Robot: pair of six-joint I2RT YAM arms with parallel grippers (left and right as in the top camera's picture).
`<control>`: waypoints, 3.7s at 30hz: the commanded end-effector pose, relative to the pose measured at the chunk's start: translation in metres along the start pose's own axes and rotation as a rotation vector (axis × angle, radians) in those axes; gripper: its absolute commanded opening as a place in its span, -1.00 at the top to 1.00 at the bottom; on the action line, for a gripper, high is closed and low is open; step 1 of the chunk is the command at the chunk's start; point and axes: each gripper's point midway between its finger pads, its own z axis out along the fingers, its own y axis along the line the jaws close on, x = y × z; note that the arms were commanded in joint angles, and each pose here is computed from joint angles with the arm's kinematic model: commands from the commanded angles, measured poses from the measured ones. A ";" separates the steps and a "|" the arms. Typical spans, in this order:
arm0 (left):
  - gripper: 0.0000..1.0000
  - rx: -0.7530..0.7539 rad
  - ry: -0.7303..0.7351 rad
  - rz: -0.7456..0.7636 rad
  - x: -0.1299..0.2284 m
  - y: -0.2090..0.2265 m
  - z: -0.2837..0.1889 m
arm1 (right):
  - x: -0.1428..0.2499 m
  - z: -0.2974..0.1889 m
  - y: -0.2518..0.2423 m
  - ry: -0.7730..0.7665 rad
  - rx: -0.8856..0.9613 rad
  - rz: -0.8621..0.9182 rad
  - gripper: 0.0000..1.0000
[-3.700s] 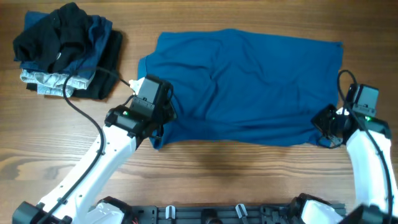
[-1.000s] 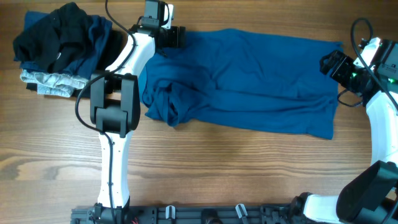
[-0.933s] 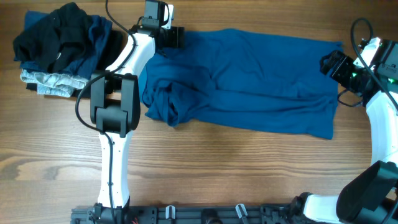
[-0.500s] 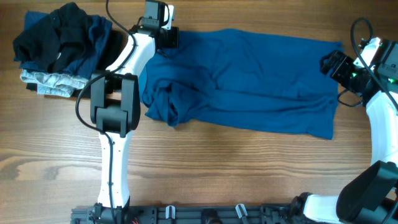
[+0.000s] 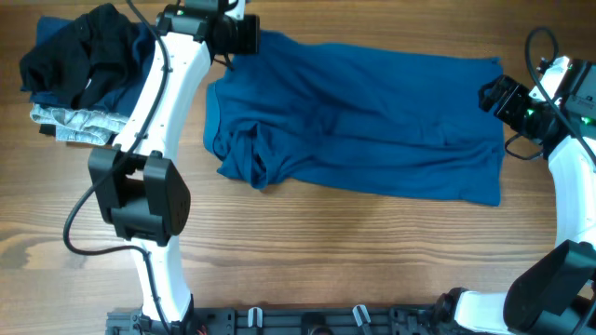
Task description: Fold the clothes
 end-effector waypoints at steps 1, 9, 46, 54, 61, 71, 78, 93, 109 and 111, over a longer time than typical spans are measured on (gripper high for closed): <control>0.92 0.003 0.196 0.009 0.050 -0.012 0.009 | 0.000 0.003 -0.001 0.005 0.012 -0.022 -0.99; 0.91 -0.026 0.522 -0.010 0.136 -0.013 0.018 | 0.000 0.003 -0.001 0.005 0.012 -0.022 -0.99; -1.00 -0.027 0.236 -0.114 0.045 -0.003 -0.037 | -0.031 0.226 -0.020 -0.108 0.154 -0.297 -0.79; -1.00 -0.028 0.240 -0.114 0.046 -0.003 -0.037 | -0.060 0.221 -0.030 -0.231 0.243 -0.298 -0.71; -1.00 -0.046 0.259 -0.115 0.051 0.000 -0.038 | -0.042 0.240 -0.041 -0.197 0.254 -0.292 -0.49; -0.75 -0.045 0.258 -0.116 0.051 0.000 -0.038 | -0.043 0.237 -0.041 -0.095 0.269 -0.226 0.92; -0.75 -0.053 0.277 -0.117 0.055 0.001 -0.039 | -0.091 0.182 -0.012 -0.093 0.260 -0.210 0.92; -0.62 -0.163 0.344 -0.224 0.072 0.062 -0.056 | -0.041 0.038 0.001 0.236 0.217 -0.098 0.91; -0.62 -0.195 0.366 -0.240 0.078 0.079 -0.062 | 0.057 0.023 -0.090 0.560 0.349 0.101 0.91; -0.62 -0.199 0.366 -0.240 0.078 0.080 -0.062 | 0.067 0.027 -0.097 0.578 0.323 0.108 0.91</control>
